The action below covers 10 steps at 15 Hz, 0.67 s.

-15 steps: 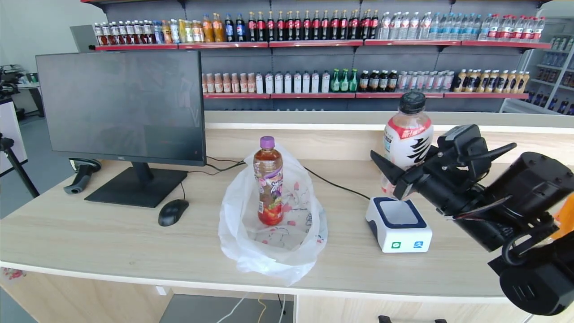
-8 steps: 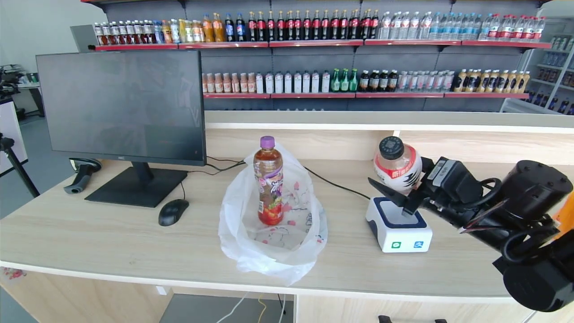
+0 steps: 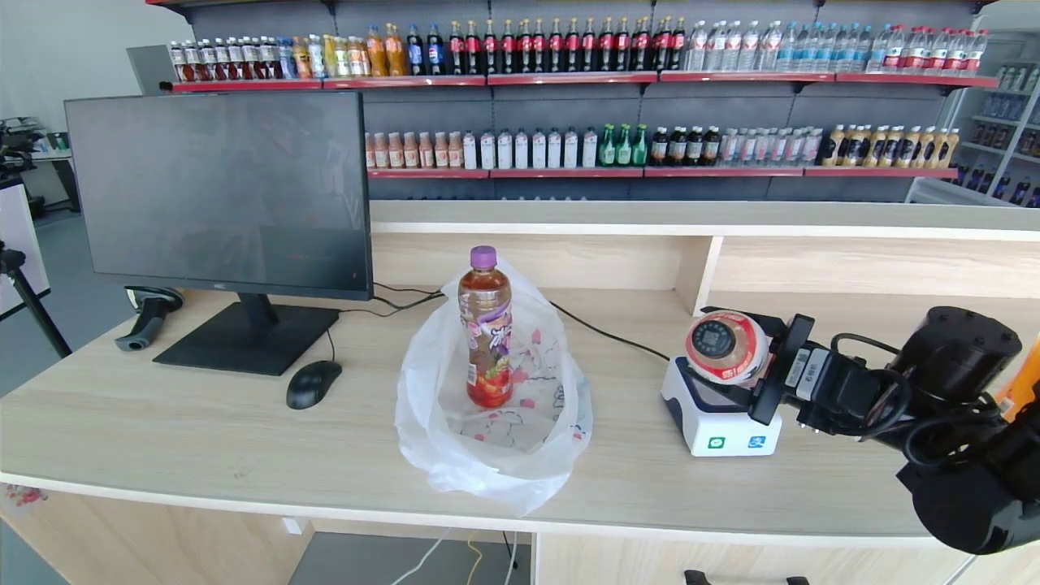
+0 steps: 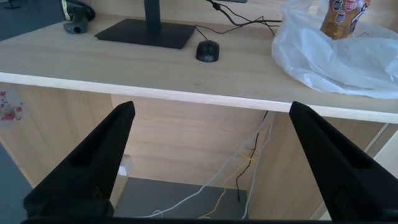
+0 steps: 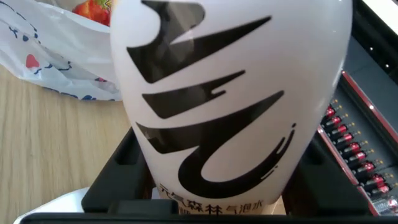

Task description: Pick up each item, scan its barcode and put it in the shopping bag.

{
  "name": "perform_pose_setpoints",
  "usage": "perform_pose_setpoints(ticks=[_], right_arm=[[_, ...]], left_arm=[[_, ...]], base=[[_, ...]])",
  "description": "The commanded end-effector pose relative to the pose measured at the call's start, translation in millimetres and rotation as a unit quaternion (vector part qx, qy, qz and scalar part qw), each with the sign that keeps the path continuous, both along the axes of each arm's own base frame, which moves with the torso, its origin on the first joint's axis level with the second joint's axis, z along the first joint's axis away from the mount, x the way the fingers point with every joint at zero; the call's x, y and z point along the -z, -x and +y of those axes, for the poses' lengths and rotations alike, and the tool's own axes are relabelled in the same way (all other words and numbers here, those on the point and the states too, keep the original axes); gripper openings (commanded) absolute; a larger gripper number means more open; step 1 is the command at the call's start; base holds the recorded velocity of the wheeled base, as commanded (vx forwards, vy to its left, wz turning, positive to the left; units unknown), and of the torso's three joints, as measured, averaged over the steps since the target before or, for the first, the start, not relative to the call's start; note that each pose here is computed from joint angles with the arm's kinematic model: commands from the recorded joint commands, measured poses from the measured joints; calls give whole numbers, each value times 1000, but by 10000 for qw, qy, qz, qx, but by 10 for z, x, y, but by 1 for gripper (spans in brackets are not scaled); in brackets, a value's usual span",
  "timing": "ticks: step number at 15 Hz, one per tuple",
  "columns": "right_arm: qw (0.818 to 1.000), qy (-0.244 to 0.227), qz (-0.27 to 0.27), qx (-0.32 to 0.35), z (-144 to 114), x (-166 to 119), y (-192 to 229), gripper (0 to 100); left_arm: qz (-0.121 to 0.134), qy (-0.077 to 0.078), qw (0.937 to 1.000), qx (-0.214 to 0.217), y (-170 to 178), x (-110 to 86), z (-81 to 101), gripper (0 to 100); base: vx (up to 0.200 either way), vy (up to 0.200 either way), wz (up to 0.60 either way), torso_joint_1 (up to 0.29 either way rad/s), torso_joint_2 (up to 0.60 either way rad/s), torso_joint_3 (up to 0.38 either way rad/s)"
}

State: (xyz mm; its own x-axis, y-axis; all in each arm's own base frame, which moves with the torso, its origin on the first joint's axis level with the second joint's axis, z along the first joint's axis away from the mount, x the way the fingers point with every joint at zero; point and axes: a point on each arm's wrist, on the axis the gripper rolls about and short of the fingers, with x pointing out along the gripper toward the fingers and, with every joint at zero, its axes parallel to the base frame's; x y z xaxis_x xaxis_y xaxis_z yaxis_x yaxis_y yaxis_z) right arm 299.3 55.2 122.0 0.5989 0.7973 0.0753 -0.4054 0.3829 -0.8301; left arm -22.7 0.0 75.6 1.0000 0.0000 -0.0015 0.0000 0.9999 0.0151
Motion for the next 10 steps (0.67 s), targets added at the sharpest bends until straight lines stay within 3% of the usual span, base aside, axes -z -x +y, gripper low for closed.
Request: perform_pose_setpoints(ticks=[1,10], right_arm=[[10000,46,78,-11,-11,78,-40,0],[10000,51,41,-56,-6,76,-69,0]], left_arm=[[0,7,10000,0,0,1,0,100],[0,76,10000,0,0,1,0,100]], base=[[0,0,0,0,0,0],[0,0,0,0,0,0]])
